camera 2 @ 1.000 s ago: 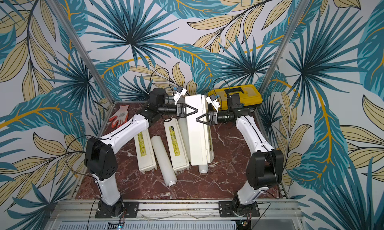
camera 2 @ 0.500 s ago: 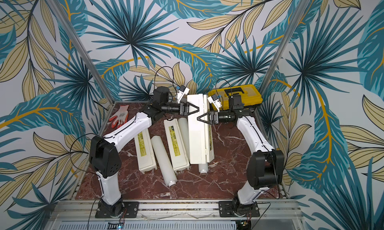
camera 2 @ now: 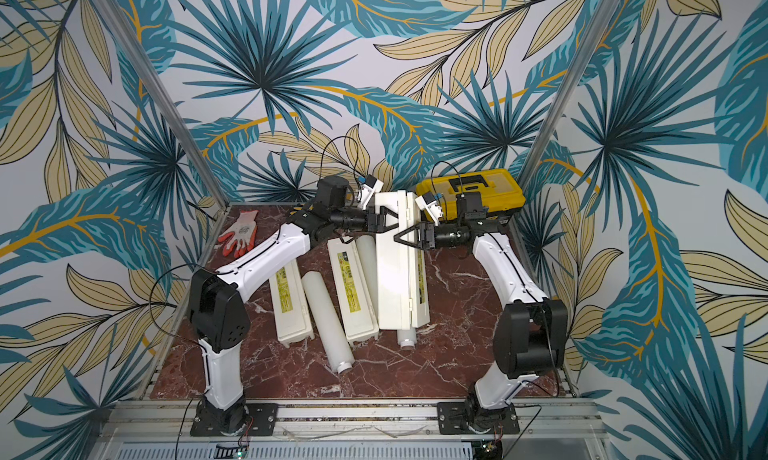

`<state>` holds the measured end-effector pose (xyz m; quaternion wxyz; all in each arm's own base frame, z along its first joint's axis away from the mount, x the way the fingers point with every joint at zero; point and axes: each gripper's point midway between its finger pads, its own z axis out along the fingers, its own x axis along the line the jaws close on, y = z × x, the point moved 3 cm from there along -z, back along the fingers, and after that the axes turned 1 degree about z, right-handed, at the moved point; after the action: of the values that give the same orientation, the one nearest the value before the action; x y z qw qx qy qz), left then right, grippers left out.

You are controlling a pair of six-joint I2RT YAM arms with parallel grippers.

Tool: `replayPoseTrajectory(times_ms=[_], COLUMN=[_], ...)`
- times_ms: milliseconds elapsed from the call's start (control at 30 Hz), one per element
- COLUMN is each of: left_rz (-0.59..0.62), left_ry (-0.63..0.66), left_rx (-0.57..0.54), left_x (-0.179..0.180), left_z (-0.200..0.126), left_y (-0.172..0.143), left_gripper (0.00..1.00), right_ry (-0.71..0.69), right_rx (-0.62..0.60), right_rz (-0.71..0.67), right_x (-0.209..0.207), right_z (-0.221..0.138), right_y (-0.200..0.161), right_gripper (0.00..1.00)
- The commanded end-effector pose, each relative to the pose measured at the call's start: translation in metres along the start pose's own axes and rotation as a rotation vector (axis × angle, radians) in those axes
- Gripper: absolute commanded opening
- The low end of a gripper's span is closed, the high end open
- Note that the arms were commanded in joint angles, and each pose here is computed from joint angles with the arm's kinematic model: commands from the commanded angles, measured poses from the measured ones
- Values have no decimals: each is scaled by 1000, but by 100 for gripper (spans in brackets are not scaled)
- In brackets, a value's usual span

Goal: Put plastic wrap rolls into dispensers
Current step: Open the lid of the plastic wrap cutting box.

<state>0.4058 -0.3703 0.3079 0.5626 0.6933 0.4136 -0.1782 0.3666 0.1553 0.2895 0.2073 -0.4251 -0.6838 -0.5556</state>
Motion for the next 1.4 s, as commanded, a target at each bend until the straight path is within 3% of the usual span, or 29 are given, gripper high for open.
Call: replayPoseTrajectory(times_ms=[0, 233, 633, 833, 1000, 1200, 1367], left_rz=[-49, -71, -67, -75, -90, -114, -108], left_ry=[206, 263, 90, 70, 144, 297, 348], left_rx=[77, 93, 124, 122, 112, 114, 131], left_x=[46, 57, 48, 47, 53, 74, 83], left_z=[36, 37, 19, 14, 26, 24, 21], left_y=[-38, -39, -26, -22, -30, -43, -51], left_gripper=[96, 94, 78, 92, 100, 100, 100], right_ry=[130, 110, 108, 134, 124, 107, 97], right_rx=[47, 53, 68, 63, 61, 66, 81], right_rz=[-2, 44, 76, 86, 91, 113, 148], right_x=[36, 30, 21, 20, 17, 11, 1], right_z=[15, 16, 18, 18, 19, 21, 25], right_y=[-6, -9, -16, -14, -13, -17, -21], right_gripper=[53, 53, 54, 53, 53, 52, 52])
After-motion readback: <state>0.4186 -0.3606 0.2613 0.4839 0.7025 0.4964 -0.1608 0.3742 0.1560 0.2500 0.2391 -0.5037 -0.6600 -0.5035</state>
